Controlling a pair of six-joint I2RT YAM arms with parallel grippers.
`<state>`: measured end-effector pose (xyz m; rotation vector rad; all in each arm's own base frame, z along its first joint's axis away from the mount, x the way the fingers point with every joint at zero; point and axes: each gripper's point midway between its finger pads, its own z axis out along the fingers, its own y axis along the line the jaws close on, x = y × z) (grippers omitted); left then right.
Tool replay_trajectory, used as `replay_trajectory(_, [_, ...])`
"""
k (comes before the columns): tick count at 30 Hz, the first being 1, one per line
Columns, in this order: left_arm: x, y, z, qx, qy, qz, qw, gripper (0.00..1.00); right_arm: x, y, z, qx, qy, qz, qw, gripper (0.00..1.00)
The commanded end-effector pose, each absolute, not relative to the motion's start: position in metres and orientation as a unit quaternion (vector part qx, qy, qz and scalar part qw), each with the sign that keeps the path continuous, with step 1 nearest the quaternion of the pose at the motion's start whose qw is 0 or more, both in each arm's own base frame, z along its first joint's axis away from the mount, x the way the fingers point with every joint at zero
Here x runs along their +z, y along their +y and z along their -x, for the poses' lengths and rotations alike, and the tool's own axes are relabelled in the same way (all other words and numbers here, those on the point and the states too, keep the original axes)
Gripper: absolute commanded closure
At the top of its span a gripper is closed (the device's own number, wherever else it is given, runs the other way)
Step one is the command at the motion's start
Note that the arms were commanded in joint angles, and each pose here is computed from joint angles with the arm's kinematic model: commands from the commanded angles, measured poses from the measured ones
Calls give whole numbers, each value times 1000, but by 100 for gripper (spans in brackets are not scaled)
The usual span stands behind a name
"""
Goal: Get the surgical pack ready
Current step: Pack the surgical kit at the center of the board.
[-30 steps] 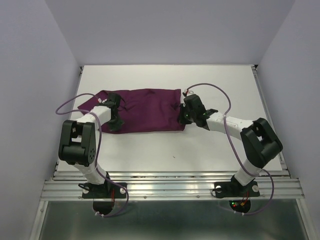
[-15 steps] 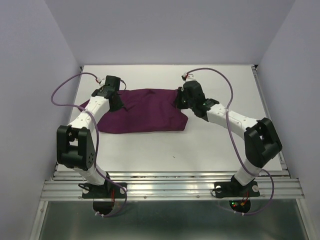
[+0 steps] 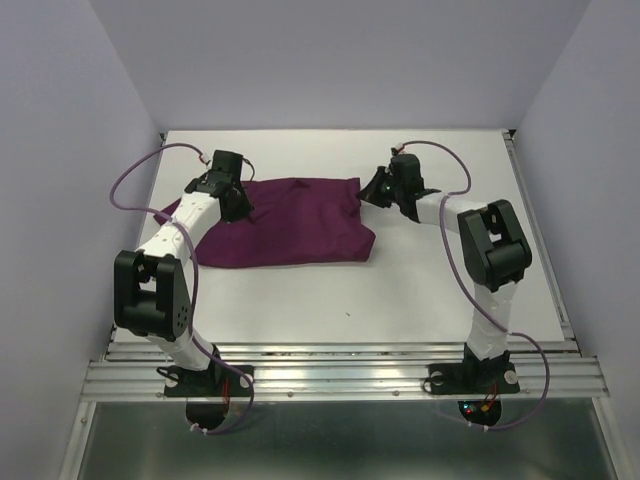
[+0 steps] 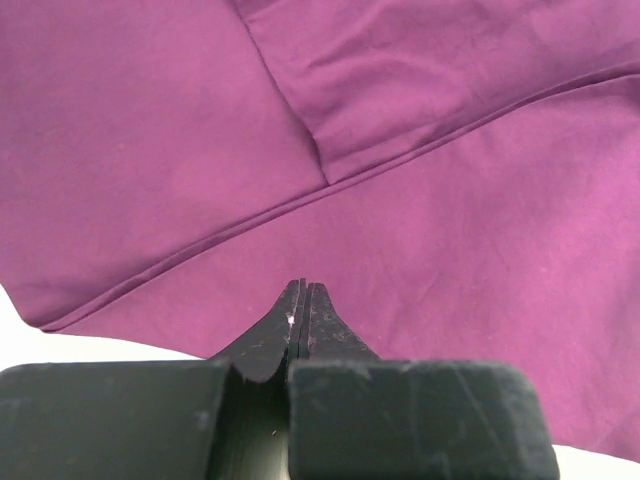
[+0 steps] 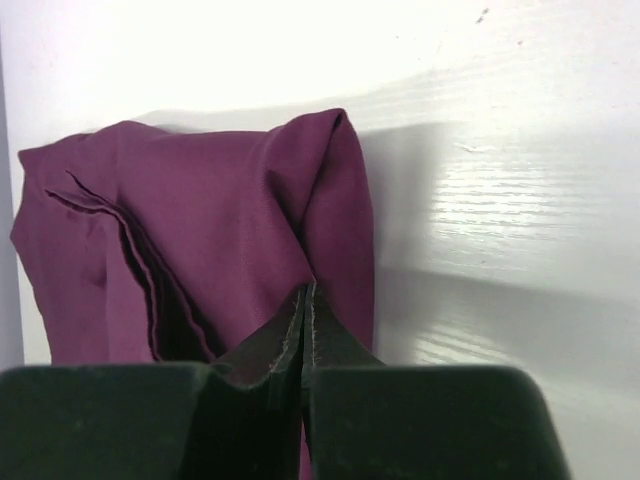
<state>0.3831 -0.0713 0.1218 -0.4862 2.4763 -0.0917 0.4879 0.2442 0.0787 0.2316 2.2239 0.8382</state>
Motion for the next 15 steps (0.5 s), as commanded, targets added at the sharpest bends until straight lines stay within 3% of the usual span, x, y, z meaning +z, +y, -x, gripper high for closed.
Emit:
replay_trajectory(1, [116,-76,-381,-41,938,168,300,100,112,251,-485,348,845,-102,392,99])
replay_trajectory(8, [116,-101,-390,-76,942,143,295,100,188,243,-488,333,810,-87,475,99])
replay_trajectory(11, [121,-117,-400,-88,941,131,299,100,184,257,-491,325,819,-66,469,97])
replay_trajectory(14, [125,-123,-411,-90,940,125,304,100,178,264,-502,301,835,-49,458,86])
replay_trajectory(15, [126,-124,-413,-89,940,124,305,100,162,261,-509,280,846,-56,451,76])
